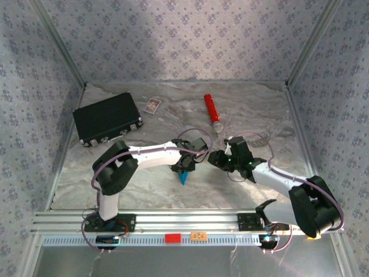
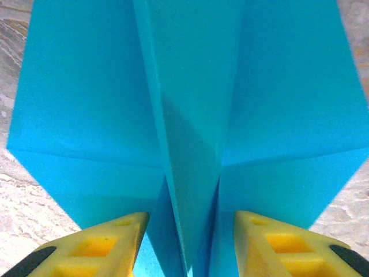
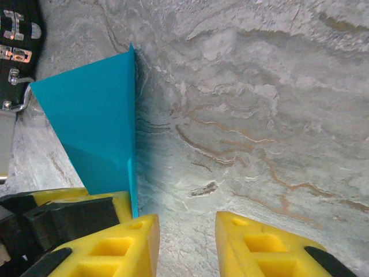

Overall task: Fold a paper plane with a square sheet of paper (pick it up from the middle)
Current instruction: Move a paper plane to the center of the table, then reset both arms

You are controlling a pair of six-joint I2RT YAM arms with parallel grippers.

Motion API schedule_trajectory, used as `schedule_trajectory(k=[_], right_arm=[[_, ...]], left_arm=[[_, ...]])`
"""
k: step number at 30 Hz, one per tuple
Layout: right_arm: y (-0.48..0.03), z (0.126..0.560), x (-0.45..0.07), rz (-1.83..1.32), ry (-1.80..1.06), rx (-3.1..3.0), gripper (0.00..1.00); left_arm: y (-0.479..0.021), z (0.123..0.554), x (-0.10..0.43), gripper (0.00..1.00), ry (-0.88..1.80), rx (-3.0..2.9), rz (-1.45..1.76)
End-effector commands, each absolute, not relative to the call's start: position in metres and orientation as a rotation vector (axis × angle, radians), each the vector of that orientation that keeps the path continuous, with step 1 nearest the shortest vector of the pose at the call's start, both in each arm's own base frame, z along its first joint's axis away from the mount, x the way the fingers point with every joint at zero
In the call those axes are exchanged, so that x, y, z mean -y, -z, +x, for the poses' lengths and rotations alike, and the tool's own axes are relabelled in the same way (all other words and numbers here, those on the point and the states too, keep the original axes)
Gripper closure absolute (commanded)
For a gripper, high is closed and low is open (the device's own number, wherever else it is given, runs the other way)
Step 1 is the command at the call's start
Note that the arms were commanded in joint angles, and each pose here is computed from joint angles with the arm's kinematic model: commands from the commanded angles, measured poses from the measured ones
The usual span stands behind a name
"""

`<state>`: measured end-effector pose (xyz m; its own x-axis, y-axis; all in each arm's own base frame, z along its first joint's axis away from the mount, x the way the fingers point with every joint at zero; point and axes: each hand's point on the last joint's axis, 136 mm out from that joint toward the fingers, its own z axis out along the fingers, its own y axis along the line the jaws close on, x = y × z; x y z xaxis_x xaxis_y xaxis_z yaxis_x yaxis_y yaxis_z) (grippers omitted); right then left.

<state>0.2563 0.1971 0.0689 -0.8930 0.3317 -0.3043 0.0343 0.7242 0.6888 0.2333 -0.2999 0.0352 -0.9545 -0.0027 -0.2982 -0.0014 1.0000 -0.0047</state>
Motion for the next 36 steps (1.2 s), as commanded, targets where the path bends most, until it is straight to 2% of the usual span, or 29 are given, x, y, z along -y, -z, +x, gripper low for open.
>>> schedule_trajectory(k=[1, 12, 17, 21, 24, 28, 31, 36], right_arm=[[-0.067, 0.256, -0.187, 0.290, -0.938, -2.524, 0.66], [-0.081, 0.261, -0.168, 0.304, -0.884, -2.478, 0.63], [-0.090, 0.263, -0.161, 0.297, -0.866, -2.452, 0.62], [-0.105, 0.268, -0.145, 0.271, -0.768, -2.425, 0.57], [-0.125, 0.276, -0.123, 0.284, -0.649, -2.379, 0.48], [-0.156, 0.286, -0.080, 0.313, -0.395, -2.279, 0.32], [-0.176, 0.295, -0.043, 0.386, -0.183, -2.174, 0.28], [-0.185, 0.306, 0.009, 0.424, 0.176, -1.998, 0.27]], left_arm=[[-0.058, 0.234, 0.300, 0.58, 0.030, -2.804, 0.019], [-0.087, 0.238, 0.298, 0.57, 0.090, -2.724, 0.070], [-0.108, 0.245, 0.285, 0.52, 0.108, -2.644, 0.072], [-0.127, 0.254, 0.267, 0.47, 0.140, -2.563, 0.046], [-0.140, 0.260, 0.244, 0.41, 0.142, -2.497, 0.005], [-0.157, 0.270, 0.198, 0.25, 0.101, -2.387, -0.079], [-0.168, 0.275, 0.156, 0.01, 0.062, -2.305, -0.153], [-0.181, 0.282, 0.077, 0.00, -0.120, -2.149, -0.273]])
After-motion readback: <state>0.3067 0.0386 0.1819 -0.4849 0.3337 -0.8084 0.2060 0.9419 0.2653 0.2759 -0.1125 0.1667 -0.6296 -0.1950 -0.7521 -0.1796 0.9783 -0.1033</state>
